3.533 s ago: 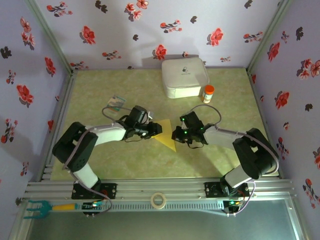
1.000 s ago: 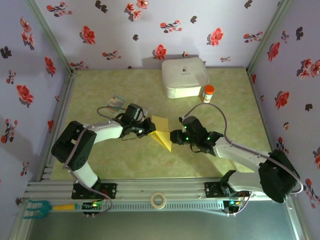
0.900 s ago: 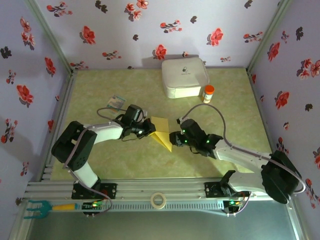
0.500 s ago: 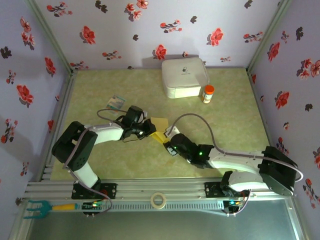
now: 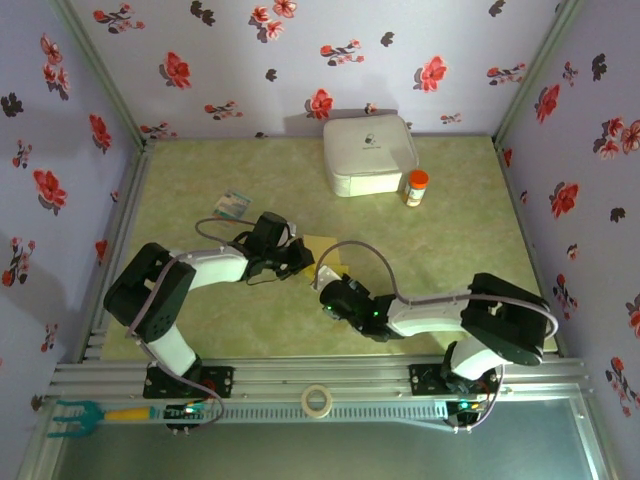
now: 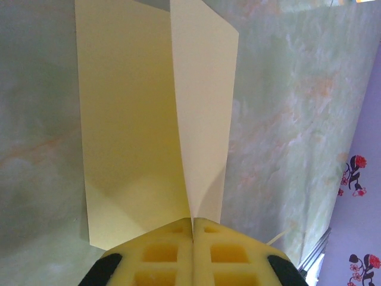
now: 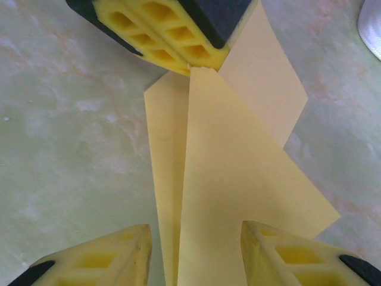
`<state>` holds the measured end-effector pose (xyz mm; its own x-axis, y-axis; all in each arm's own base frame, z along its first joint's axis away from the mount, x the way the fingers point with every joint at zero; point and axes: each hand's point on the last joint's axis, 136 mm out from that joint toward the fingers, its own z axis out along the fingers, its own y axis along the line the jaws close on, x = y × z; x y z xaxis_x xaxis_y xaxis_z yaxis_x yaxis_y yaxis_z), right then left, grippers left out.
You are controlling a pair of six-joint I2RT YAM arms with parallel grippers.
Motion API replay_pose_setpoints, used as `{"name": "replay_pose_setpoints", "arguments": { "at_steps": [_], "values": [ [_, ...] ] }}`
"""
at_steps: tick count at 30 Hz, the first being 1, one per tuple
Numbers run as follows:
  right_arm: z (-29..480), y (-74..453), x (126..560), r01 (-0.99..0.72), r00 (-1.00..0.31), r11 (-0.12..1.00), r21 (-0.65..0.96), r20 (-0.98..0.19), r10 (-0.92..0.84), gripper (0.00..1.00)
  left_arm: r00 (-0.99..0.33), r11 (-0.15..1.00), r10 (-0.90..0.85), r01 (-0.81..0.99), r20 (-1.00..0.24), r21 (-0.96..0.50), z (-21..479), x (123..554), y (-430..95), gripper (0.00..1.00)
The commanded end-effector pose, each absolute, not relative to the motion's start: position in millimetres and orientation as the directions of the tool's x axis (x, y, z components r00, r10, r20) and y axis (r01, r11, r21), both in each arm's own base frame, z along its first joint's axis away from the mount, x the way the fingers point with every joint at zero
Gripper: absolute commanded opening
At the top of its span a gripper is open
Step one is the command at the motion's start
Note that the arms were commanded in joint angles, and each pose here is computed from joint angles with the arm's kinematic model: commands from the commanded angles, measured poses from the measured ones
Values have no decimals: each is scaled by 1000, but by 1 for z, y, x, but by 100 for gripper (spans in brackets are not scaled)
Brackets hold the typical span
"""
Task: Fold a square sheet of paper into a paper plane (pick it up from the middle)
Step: Fourth fold the wing at the center of the table.
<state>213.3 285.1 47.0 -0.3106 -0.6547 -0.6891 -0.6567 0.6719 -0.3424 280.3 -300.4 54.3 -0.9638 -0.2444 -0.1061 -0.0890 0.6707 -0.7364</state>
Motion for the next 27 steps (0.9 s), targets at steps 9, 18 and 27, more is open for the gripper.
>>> {"name": "replay_pose_setpoints", "arguments": {
  "at_steps": [9, 18, 27],
  "values": [
    [41, 284, 232, -555, -295, 714, -428, -701, -649, 39, -961, 668, -246, -76, -123, -741, 64, 280, -302, 0],
    [42, 274, 229, -553, -299, 725, -411, -714, -633, 16, -960, 681, -237, -56, -148, -730, 71, 281, -301, 14],
    [39, 267, 229, -565, -311, 729, -386, -719, -622, 8, -955, 686, -238, -33, -180, -727, 79, 283, -298, 39]
  ]
}}
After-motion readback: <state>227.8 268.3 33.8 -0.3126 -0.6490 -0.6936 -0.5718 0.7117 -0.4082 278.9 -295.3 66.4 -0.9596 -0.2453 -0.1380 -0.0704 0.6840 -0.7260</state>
